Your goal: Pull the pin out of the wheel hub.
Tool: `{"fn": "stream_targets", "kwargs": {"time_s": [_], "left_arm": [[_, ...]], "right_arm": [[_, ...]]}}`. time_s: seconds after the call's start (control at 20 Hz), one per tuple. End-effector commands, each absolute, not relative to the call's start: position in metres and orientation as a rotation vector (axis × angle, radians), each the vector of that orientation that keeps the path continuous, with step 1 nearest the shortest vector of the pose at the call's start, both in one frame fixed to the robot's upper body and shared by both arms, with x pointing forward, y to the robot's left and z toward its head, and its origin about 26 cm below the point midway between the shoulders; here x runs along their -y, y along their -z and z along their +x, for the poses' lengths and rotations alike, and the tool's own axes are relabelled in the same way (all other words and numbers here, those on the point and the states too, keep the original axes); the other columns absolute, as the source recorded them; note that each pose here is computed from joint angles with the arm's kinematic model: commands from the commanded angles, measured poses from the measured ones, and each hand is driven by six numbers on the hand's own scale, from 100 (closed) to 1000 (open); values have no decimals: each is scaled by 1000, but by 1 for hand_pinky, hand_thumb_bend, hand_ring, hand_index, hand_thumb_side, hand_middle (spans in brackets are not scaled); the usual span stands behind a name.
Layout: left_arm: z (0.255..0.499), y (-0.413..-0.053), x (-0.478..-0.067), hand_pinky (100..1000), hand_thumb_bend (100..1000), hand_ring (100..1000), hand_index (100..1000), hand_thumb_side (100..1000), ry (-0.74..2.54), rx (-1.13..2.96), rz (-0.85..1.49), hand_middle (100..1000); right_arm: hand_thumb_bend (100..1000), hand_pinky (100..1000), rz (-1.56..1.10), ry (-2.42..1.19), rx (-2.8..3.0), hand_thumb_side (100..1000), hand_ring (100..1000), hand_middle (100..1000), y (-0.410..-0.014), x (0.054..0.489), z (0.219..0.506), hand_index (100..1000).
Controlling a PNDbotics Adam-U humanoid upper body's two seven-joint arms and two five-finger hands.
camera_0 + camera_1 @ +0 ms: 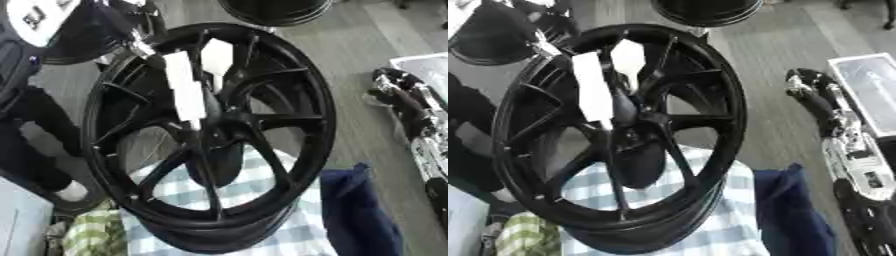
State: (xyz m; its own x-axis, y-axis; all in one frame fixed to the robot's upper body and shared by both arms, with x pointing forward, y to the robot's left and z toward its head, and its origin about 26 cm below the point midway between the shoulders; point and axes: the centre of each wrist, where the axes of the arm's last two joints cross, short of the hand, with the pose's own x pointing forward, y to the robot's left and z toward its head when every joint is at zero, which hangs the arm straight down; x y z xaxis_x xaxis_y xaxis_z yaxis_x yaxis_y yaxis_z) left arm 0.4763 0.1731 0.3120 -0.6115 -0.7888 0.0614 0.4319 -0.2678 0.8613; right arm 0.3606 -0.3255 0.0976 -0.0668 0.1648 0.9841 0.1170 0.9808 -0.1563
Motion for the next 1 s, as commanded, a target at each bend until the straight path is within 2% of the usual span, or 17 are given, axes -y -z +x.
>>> {"fn": "stream_targets", "kwargs": {"time_s": [0.05, 0.5, 0.85, 1.0], "left_arm": [[469, -333, -174, 919, 709, 811, 824, 579, 1960, 1194, 540, 767], [452, -344, -166, 921, 699, 808, 821, 566, 1982, 1250, 522, 764], [446, -340, -168, 909, 682, 799, 811, 452, 2019, 1202, 596, 749], [446, -339, -167, 904, 656, 793, 804, 461, 2016, 1186, 619, 741]], "right_arm": [[173, 883, -223, -49, 1661, 439, 716, 741, -106, 327, 362, 816], [170, 883, -225, -49, 1653, 441, 716, 741, -104, 328, 362, 816], [166, 883, -226, -47, 1650, 442, 716, 740, -103, 329, 361, 816], [167, 883, -227, -46, 1648, 444, 716, 740, -102, 329, 361, 816]]}}
